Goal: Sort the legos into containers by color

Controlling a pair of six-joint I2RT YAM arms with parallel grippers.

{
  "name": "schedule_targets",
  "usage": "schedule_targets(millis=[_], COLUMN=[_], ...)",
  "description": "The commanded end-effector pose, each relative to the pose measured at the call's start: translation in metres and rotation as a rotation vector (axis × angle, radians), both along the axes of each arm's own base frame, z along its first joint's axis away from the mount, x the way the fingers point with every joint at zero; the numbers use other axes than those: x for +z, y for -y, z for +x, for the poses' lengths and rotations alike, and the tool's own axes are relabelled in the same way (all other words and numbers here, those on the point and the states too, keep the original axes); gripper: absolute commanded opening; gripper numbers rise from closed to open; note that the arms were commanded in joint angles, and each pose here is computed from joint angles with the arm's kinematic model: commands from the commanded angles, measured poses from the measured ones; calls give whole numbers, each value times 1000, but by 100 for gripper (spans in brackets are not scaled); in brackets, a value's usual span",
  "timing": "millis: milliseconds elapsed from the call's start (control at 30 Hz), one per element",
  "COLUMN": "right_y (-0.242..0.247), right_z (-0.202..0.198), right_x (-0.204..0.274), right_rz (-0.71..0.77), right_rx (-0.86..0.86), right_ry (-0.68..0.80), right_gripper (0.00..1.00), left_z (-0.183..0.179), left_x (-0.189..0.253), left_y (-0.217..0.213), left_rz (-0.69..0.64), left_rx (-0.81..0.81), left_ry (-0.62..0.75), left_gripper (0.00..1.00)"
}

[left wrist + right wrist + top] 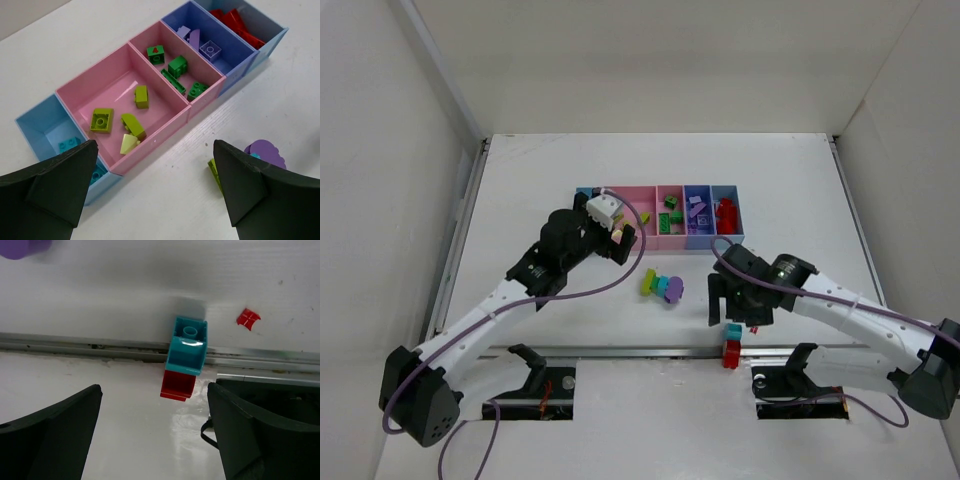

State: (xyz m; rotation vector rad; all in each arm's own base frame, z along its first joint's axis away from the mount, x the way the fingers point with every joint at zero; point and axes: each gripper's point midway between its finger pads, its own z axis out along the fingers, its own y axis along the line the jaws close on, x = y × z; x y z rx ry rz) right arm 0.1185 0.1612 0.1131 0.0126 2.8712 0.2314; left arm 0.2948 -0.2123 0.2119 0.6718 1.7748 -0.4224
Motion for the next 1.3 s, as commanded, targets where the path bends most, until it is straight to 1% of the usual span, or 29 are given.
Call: schedule_targets(millis=[0,67,133,167,267,300,333,400,433,500,633,733,767,867,900,967,1033,1067,1100,1133,1167,1200,1233,1267], right_y=[5,9,11,11,9,11,7,6,7,1,-1,-5,-6,-8,-8,-10,-16,-20,-31,-37,-43,-59,-66,-74], right_z=[-14,-20,-22,-21,-10,-9,-3,9,15,20,20,24,22,24,24,24,30,34,46,52,60,76,83,89], right_x=[-2,-20,-34,-45,-56,-61,-60,-58,-57,-56,-64,-64,-64,-64,-66,-65,-54,-46,-23,-8,10,52,76,100], right_rz=[34,13,-23,-46,-77,-107,-102,-126,-139,-129,-159,-144,-138,-129,-136,-129,-97,-76,-17,12,54,170,234,301], right_rx=[-144,-142,-144,-130,-128,-131,-133,-133,-138,-114,-88,-80,-69,-69,-69,-45,-19,-11,-17,16,30,67,87,112], right_ry=[-42,-73,-99,-112,-83,-93,-74,-31,-11,4,-24,-10,-20,-12,-18,-17,18,38,100,141,200,334,413,491], right_gripper=[91,88,88,88,88,86,85,79,74,73,64,49,37,23,13,0,0,0,0,0,0,0,0,0], left_z=[-10,-16,-22,-24,-29,-32,-32,-34,-36,-40,-44,-43,-44,-45,-45,-47,-54,-56,-58,-63,-67,-78,-79,-91], left_x=[28,40,36,45,45,46,46,48,45,46,45,45,48,41,41,39,34,34,27,25,25,23,20,26], left_y=[-4,-6,-7,-7,-8,-9,-9,-11,-13,-12,-13,-14,-15,-15,-15,-14,-10,-8,-7,-4,0,7,7,16], left_rz=[-84,-116,-127,-145,-156,-157,-157,-158,-155,-165,-157,-142,-147,-137,-137,-120,-115,-118,-102,-104,-109,-119,-113,-130], left_rx=[4,-10,-17,-28,-35,-35,-35,-36,-35,-44,-57,-61,-61,-61,-61,-84,-125,-140,-158,-192,-219,-291,-292,-381], left_ry=[84,125,119,141,138,139,139,142,137,132,137,150,158,142,142,145,137,135,124,112,108,89,76,81], left_gripper=[100,100,100,100,100,100,100,100,100,100,100,100,100,100,100,100,93,87,80,70,67,67,67,73])
